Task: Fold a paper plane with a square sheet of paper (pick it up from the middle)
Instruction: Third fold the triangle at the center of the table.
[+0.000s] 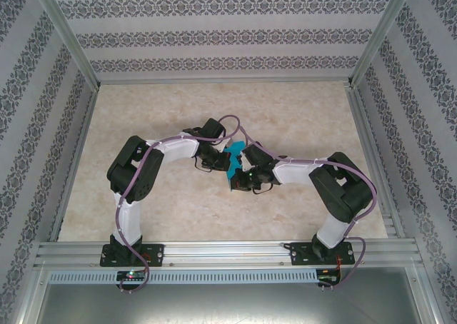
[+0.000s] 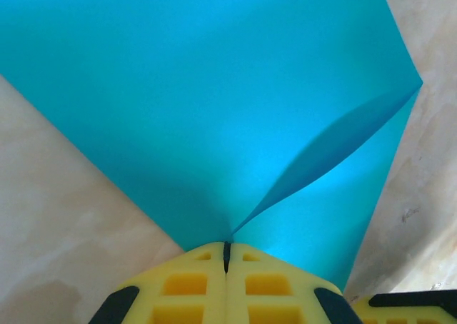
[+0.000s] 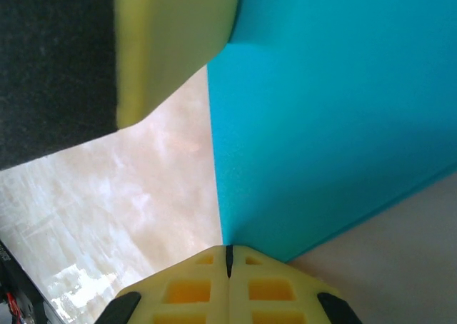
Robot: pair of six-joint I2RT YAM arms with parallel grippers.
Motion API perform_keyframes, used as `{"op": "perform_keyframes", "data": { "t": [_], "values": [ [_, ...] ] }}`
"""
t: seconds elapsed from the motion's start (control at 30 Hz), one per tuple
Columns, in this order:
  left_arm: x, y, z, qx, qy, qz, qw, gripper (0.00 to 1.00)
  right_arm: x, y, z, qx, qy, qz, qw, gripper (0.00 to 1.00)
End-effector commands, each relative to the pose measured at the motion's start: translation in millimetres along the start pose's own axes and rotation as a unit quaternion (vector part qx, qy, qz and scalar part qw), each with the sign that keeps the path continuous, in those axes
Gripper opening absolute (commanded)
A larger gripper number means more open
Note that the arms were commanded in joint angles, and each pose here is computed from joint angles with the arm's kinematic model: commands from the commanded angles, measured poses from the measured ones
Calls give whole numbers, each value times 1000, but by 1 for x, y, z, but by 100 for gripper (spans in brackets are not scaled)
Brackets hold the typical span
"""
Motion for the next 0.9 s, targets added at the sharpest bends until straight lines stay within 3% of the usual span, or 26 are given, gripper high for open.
{"op": "perform_keyframes", "data": {
  "t": [0.0,0.5,0.67,0.87],
  "values": [
    [59,43,33,81,-36,-147,985,0,0,5,24,55,-4,14,998,0],
    [60,45,34,85,-35,-146,985,0,14,1,39,87,-29,16,996,0],
    [58,42,33,85,-32,-143,986,0,21,-16,19,23,-15,-17,999,0],
    [55,39,33,82,-29,-136,987,0,10,-39,-15,-50,12,2,999,0]
  ]
}}
Point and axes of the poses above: each hand's point on the last joint's axis, 136 mm out from that joint toward the fingers, its own y axis out along the fingers, its own x axis along the line the jaws close on, z = x × y, the point moved 10 cm from there along -y, back along the fingers, and after that the axes turned 14 degrees about -y, right-handed, at the moved point
